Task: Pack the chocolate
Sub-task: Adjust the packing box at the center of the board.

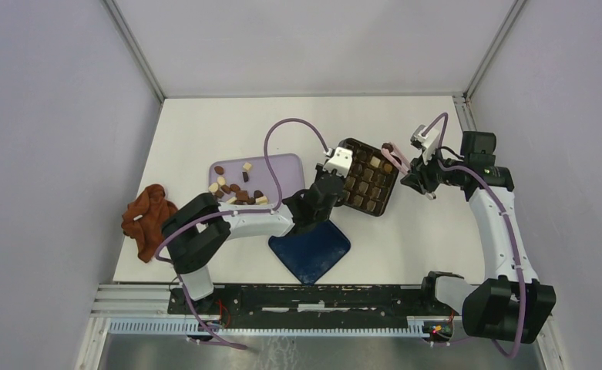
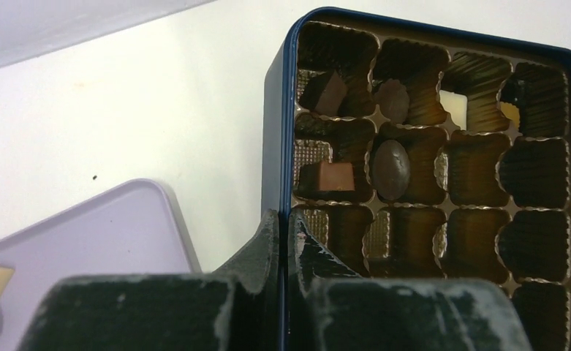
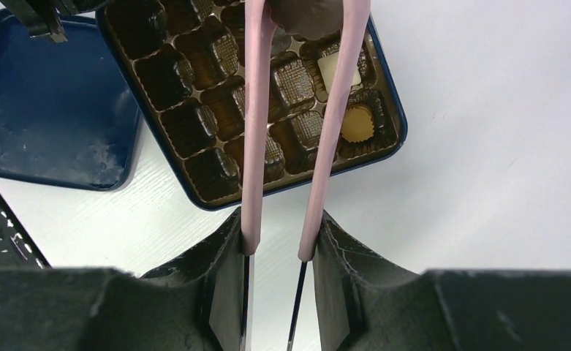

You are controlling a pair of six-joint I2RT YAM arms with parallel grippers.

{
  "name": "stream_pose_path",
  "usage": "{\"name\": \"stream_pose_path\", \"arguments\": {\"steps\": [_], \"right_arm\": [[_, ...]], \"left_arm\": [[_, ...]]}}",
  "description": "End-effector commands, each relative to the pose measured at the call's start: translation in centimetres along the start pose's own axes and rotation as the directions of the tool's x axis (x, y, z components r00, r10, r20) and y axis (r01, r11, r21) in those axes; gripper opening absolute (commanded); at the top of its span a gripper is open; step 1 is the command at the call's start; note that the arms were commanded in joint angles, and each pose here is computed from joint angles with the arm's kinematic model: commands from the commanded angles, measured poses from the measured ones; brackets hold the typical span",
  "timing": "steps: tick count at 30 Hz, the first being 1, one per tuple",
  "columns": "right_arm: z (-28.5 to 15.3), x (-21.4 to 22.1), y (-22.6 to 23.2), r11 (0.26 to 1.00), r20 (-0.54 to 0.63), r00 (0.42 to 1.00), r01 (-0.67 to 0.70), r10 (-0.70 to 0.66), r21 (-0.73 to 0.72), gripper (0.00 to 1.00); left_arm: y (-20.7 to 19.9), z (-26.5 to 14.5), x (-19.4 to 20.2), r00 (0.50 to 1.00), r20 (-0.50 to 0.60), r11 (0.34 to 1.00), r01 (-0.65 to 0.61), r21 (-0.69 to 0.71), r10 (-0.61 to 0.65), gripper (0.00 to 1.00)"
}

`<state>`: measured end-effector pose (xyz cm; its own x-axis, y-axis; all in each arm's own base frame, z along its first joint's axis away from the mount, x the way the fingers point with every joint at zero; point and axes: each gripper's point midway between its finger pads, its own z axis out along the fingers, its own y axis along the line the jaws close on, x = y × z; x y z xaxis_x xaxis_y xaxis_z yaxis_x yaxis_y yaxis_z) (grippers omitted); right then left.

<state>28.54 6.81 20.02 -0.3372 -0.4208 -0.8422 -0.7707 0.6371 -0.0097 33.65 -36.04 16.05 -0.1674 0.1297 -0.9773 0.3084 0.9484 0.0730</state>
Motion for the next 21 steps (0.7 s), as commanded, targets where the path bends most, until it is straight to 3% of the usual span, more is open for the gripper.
{"name": "stream_pose_path", "arguments": {"steps": [1, 11, 21], "right_arm": [[-0.9, -0.7, 0.2, 0.998, 0.023, 0.998, 0.061, -0.061, 0.011, 0.13], [-0.9, 5.3, -0.6, 0.996, -0.172, 0.983, 0.071, -0.062, 0.049, 0.13], [-0.3, 8.8, -1.0, 1.0, -0.249, 0.968, -0.004, 0.01, 0.024, 0.13]], "left_arm": [[0.4, -1.0, -8.1, 0.96, 0.241, 0.988, 0.152, -0.011, -0.144, 0.02], [-4.4, 2.1, -2.4, 0.976, -0.015, 0.974, 0.218, 0.064, -0.217, 0.02], [-5.6, 4.3, 4.9, 0.909, -0.303, 0.941, 0.326, 0.089, -0.286, 0.03]]}}
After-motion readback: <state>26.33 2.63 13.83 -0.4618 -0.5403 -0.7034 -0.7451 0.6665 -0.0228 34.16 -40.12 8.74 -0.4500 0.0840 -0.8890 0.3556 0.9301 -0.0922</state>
